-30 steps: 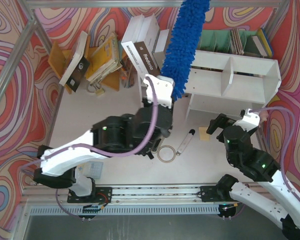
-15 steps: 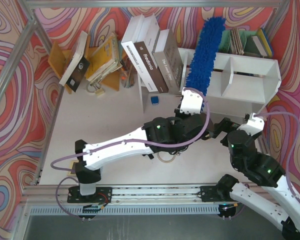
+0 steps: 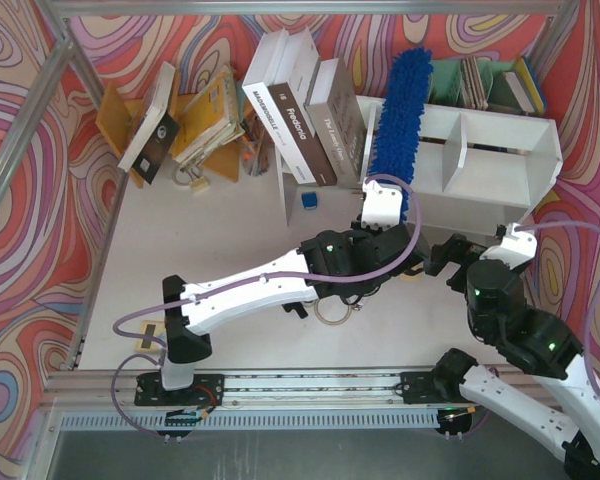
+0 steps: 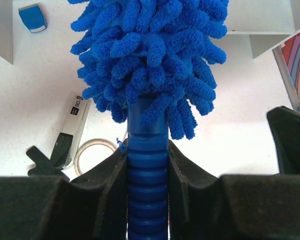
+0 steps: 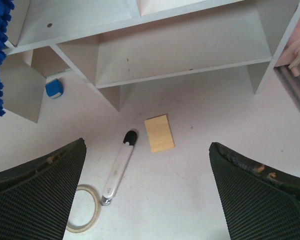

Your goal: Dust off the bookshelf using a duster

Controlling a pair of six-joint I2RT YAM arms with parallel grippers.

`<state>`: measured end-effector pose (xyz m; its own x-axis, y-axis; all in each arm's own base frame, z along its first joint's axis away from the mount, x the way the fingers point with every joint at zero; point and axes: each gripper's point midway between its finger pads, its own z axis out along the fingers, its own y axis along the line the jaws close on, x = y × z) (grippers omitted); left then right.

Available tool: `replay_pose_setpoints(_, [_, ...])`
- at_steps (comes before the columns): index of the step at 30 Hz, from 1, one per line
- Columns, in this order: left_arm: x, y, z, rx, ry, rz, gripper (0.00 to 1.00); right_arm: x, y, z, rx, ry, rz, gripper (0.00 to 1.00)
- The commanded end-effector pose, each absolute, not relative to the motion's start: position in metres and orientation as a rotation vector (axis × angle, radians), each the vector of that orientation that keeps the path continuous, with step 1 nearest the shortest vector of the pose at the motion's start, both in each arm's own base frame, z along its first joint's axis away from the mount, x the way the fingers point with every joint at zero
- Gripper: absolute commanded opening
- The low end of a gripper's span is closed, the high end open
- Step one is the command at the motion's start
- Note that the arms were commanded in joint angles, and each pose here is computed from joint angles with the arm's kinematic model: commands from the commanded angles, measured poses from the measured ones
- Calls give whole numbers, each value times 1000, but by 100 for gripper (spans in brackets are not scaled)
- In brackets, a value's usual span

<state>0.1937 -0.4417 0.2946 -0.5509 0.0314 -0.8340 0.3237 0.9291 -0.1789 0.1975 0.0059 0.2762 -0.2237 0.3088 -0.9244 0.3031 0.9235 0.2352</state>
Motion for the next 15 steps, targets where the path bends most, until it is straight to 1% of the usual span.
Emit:
replay_pose_setpoints(1, [200, -450, 276, 233, 2156, -378, 0, 190, -9, 277, 407, 1808, -80, 99])
replay_pose_setpoints(4, [200, -454, 271, 243, 2166, -380, 0, 188, -7, 281, 411, 1784, -28, 99])
replay_pose_setpoints(9, [193, -468, 260, 291, 2202, -421, 0, 185, -11, 282, 432, 1767, -23, 99])
replay_pose_setpoints(15, [175, -487, 260, 392, 2190, -484, 0, 185, -13, 283, 442, 1762, -36, 99])
